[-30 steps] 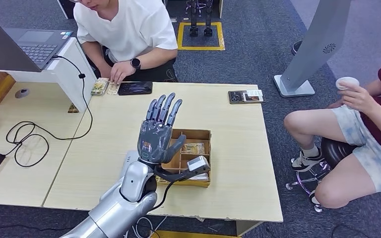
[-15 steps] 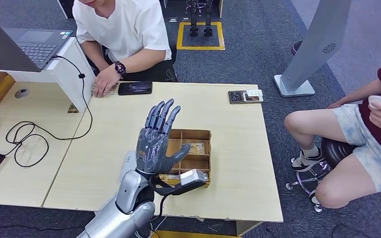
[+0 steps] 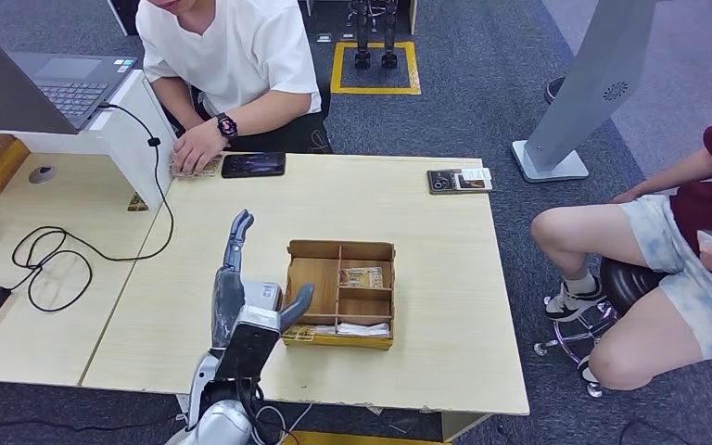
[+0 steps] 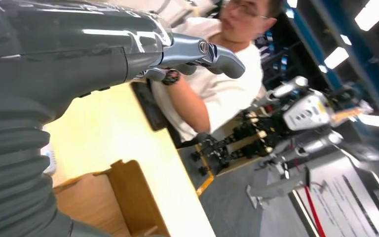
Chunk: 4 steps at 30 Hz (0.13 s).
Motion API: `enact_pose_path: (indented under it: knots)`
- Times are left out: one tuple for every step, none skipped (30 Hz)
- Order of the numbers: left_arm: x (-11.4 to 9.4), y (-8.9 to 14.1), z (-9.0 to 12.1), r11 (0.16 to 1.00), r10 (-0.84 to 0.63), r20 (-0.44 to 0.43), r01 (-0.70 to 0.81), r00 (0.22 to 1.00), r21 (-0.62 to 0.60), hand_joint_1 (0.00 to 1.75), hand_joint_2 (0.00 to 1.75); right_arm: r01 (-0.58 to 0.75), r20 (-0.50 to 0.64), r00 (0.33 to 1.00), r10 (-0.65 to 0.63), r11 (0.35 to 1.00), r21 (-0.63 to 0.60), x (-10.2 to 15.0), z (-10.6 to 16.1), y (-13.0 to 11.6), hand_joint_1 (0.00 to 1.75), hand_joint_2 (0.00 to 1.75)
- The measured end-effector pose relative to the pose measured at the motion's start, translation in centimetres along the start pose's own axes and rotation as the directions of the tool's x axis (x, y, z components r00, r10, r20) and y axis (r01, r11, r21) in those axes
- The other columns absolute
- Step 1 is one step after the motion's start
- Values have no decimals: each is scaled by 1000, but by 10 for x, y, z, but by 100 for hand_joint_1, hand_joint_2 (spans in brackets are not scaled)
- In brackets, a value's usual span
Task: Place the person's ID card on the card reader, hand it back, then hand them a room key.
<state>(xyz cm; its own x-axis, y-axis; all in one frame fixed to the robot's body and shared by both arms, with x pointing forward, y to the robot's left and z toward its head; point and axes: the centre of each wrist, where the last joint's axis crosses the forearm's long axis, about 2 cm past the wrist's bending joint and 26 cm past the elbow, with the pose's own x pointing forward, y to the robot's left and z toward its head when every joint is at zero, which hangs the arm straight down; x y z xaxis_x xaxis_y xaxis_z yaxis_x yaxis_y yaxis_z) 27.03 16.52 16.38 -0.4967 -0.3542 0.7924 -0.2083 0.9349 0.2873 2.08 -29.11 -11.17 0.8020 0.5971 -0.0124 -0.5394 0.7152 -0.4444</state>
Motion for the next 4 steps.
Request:
enact_pose_path:
  knots:
    - [-2, 3, 0, 1000, 13, -20, -12, 1000, 14, 0, 0, 1, -3, 1000, -1, 1000, -1, 0, 0, 0, 0, 0]
    - [-4, 6, -1, 999, 23, -39, -22, 999, 26, 0, 0, 2, -5, 1000, -2, 1000, -2, -1, 0, 0, 0, 0]
    - [-6, 8, -2, 999, 35, -58, -33, 998, 39, 0, 0, 3, -7, 1000, -3, 1000, -3, -1, 0, 1, 0, 0]
    - [-7, 9, -2, 998, 40, -67, -37, 997, 45, 0, 0, 4, -8, 1000, -4, 1000, -3, -1, 0, 1, 0, 0]
